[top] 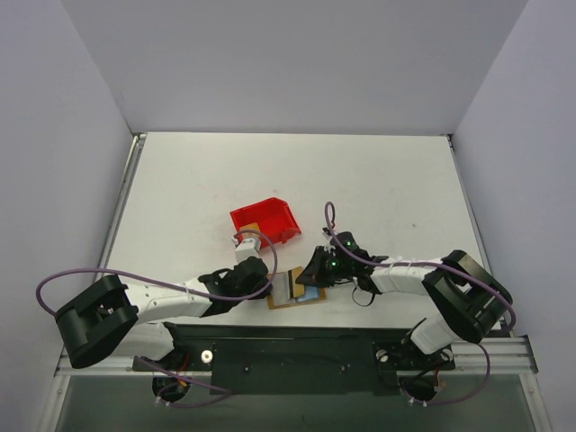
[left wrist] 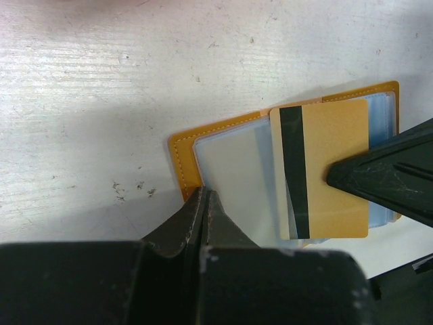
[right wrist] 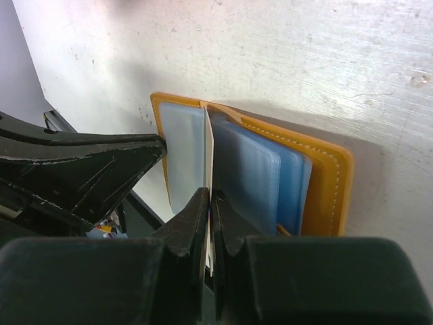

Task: Put the credit cards into the card holder
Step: Turn over the card slot in the card holder, then insert the credit card into the card holder.

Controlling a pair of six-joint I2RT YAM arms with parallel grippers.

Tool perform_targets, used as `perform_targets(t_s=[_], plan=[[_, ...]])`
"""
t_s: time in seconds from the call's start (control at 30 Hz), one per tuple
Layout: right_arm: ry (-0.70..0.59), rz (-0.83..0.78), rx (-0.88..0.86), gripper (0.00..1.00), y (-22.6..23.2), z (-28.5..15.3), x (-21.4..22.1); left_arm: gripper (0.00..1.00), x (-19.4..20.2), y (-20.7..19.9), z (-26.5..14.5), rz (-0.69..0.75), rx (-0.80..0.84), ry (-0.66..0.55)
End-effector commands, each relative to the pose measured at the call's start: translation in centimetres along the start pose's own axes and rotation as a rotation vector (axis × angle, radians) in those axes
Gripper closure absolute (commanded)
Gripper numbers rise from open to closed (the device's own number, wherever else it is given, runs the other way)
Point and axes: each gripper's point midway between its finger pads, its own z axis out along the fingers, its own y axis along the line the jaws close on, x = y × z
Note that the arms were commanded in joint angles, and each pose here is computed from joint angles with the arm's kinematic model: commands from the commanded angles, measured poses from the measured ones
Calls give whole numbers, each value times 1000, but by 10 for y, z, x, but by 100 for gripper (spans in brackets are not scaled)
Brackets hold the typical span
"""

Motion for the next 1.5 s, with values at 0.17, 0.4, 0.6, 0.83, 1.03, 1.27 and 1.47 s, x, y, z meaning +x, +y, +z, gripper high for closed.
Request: perform_targets(t_s=[0.17,0.4,0.6,0.83,1.03,1.27,1.47], plan=[[16,-37,15,100,-9,8,14,100,30,29,-2,47,-88,93],[38,-34,-4,100,-5,4,20,100,32,32,-3,48,-97,94],[61,-46,29,100,-9,-3,24,100,31,33,-2,48,-102,88],[69,-45,39,100,-10,-9,27,100,33,35,-2,50,-107,91],[89,-46,32,100,-8,-9,30,100,32,34,-2,47,-104,89],[105,-31,17,100,-6,-9,33,100,33,34,-1,47,-108,92],[106,-27,23,100,-7,-11,33,100,33,34,-1,49,-108,94]])
